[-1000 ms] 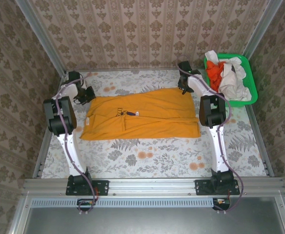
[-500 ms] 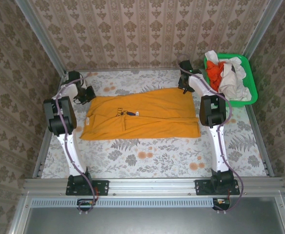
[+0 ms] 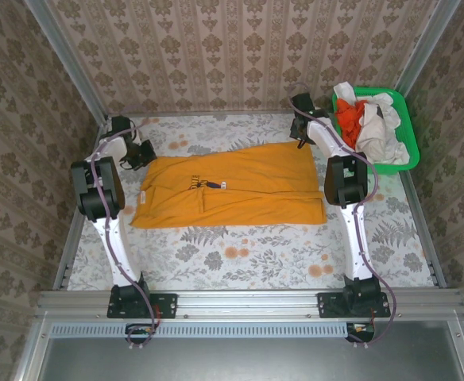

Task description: Fold and stack the t-shirts

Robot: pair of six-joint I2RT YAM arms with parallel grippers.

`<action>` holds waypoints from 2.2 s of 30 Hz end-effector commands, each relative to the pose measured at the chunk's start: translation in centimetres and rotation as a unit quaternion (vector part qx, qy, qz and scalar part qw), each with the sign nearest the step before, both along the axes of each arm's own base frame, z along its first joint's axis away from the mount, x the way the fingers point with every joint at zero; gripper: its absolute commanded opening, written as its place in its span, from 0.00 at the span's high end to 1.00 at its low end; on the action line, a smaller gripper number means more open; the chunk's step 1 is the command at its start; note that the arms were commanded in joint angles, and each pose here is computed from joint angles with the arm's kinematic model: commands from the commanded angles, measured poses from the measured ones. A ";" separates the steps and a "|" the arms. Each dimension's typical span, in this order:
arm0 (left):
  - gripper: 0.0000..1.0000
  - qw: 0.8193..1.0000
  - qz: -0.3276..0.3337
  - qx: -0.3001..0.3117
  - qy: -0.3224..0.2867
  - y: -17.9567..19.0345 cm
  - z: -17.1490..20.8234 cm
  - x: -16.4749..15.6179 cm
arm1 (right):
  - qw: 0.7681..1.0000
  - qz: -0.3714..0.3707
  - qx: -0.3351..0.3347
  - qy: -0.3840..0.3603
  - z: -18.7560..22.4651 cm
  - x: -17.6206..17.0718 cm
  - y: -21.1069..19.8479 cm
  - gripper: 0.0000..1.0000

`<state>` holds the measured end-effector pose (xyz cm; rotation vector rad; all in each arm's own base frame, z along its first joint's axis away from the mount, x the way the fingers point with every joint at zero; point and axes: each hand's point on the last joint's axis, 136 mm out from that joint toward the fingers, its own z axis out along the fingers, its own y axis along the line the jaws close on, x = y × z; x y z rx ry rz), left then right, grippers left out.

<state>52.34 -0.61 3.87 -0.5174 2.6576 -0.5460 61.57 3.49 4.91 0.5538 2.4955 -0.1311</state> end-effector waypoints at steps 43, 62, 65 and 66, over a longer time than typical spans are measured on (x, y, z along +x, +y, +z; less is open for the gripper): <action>1.00 0.994 0.005 -0.013 -0.112 -0.6 10.9 -2.1 | 0.994 0.022 0.017 -0.103 10.9 -9.1 0.9 1.00; 1.00 0.994 0.020 -0.006 -0.106 0.3 10.7 -8.6 | 0.994 0.022 0.020 -0.108 11.6 -21.8 -0.2 1.00; 1.00 0.994 0.021 -0.004 -0.107 0.4 10.8 -9.4 | 0.994 0.019 0.022 -0.104 11.2 -23.4 -0.5 1.00; 1.00 0.994 0.022 -0.004 -0.107 0.5 10.8 -9.6 | 0.993 0.017 0.024 -0.110 11.6 -23.9 -0.5 1.00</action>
